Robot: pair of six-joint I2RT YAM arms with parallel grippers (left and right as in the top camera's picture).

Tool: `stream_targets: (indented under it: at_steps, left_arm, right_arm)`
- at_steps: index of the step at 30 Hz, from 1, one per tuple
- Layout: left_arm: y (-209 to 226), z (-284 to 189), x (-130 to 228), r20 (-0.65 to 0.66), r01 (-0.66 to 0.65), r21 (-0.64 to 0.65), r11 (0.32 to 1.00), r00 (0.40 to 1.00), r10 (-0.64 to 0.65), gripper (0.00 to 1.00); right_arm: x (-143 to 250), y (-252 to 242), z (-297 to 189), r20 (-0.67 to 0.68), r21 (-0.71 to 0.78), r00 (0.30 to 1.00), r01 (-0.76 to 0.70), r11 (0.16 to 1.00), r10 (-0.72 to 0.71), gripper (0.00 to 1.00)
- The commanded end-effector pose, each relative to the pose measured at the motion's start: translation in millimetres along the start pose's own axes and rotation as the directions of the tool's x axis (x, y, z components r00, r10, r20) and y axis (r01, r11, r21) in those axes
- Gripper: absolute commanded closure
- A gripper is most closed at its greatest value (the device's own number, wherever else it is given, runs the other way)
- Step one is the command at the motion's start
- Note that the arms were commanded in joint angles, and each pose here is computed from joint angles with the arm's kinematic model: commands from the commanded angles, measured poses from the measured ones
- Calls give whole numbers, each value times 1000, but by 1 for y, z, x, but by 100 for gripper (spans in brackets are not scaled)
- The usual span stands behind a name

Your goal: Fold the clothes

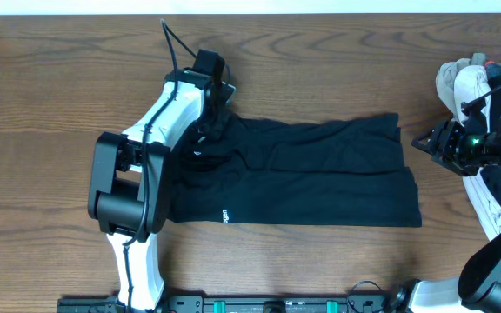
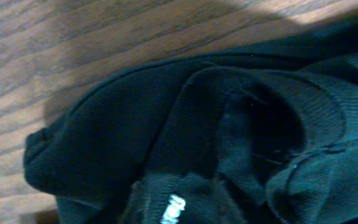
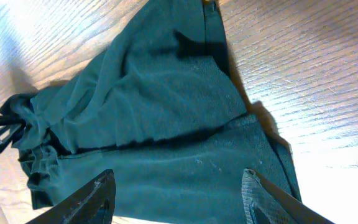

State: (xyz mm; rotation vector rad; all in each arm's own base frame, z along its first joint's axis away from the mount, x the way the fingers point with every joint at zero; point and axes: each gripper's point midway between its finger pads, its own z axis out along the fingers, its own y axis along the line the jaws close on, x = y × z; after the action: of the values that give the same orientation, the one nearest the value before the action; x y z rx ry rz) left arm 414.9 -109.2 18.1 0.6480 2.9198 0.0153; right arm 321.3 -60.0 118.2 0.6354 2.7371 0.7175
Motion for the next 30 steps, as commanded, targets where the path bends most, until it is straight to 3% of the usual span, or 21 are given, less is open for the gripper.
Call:
stream_targets:
  at_steps: [1,2,4,9,18,23,30]
  left_arm:
    - [10,2,0,0,7,-27,1000,1000,-7,67]
    - [11,2,-1,4,8,-30,1000,1000,-8,66]
    - [11,2,-1,6,9,-31,999,1000,-9,55]
    - [-2,-7,-3,17,42,27,999,999,-42,60]
    - [-17,-55,-18,127,88,98,991,987,-100,55]
    - [-42,-49,-23,128,66,240,968,987,-99,55]
    - [-49,-26,-27,112,57,254,966,990,-88,54]
  right_arm:
    - [-2,4,-2,5,-5,1000,11,1000,-11,37]
    - [-2,4,-2,5,-5,1000,10,1000,-10,37]
    - [-2,4,-2,3,-5,1000,9,1000,-9,37]
    - [-1,4,-2,3,-5,1000,9,1000,-9,37]
    - [-1,4,-2,3,-5,1000,9,1000,-9,36]
    - [-1,4,-2,1,-6,1000,8,1000,-8,37]
    - [2,4,-2,-9,-5,1000,2,1000,-2,37]
